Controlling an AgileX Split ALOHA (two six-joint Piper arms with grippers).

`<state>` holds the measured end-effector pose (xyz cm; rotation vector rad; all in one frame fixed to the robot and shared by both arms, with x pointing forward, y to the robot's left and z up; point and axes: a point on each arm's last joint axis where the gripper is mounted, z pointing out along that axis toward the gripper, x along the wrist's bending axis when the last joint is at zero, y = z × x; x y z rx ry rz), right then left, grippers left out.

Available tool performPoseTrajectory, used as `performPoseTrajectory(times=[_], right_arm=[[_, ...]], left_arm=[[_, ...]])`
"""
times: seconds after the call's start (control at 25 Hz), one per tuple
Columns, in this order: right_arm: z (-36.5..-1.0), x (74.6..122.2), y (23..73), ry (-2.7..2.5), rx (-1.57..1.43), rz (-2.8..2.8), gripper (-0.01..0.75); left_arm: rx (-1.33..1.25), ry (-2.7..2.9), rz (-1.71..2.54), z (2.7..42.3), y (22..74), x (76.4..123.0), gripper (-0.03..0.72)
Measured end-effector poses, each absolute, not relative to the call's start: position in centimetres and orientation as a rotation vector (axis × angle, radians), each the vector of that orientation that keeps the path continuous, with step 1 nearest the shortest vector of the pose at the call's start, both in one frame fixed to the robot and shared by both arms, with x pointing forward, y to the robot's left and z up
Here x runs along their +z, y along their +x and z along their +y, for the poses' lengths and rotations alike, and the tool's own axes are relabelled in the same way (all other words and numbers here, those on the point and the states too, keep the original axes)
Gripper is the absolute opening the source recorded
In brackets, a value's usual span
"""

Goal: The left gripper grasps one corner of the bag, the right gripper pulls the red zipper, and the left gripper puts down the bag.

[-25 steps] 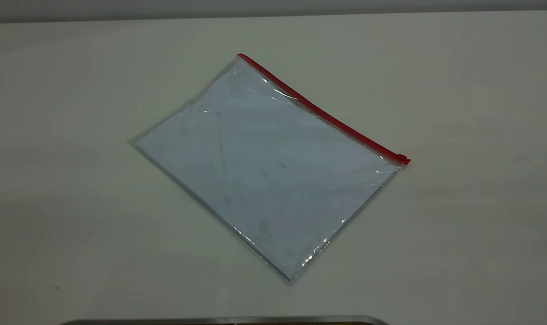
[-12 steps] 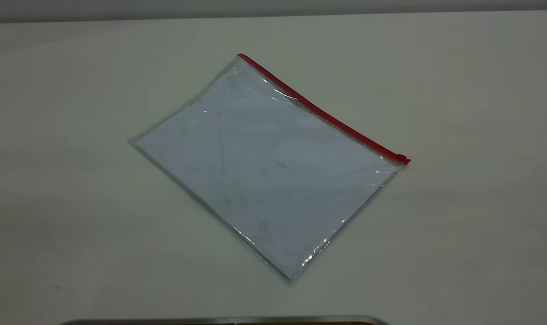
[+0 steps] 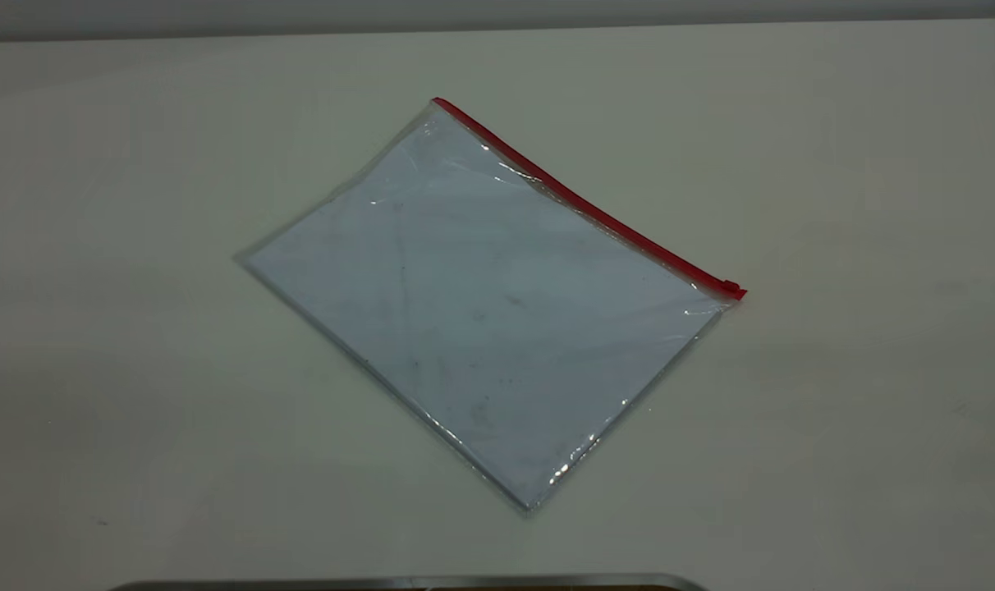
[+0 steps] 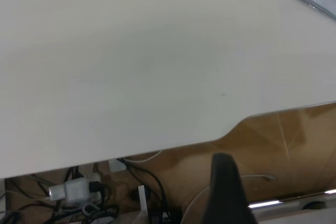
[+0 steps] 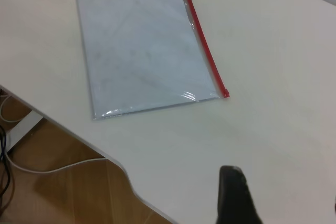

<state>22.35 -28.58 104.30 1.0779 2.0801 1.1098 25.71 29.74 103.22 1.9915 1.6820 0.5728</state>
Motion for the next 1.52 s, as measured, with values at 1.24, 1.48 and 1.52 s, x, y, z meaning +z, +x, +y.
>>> performPoseTrajectory(times=[1.24, 1.48, 1.52], right_arm=[[-28.6, 104.3, 22.4, 1.078, 1.11, 2.08, 0.483], [-28.6, 104.3, 22.4, 1.078, 1.11, 2.08, 0.483], [-28.6, 104.3, 22.4, 1.078, 1.11, 2.08, 0.483]], left_arm=[[0.786, 1.75, 1.618, 30.0, 22.2, 103.2, 0.59], [0.785, 1.751, 1.618, 30.0, 22.2, 103.2, 0.59], [0.785, 1.751, 1.618, 30.0, 22.2, 103.2, 0.59]])
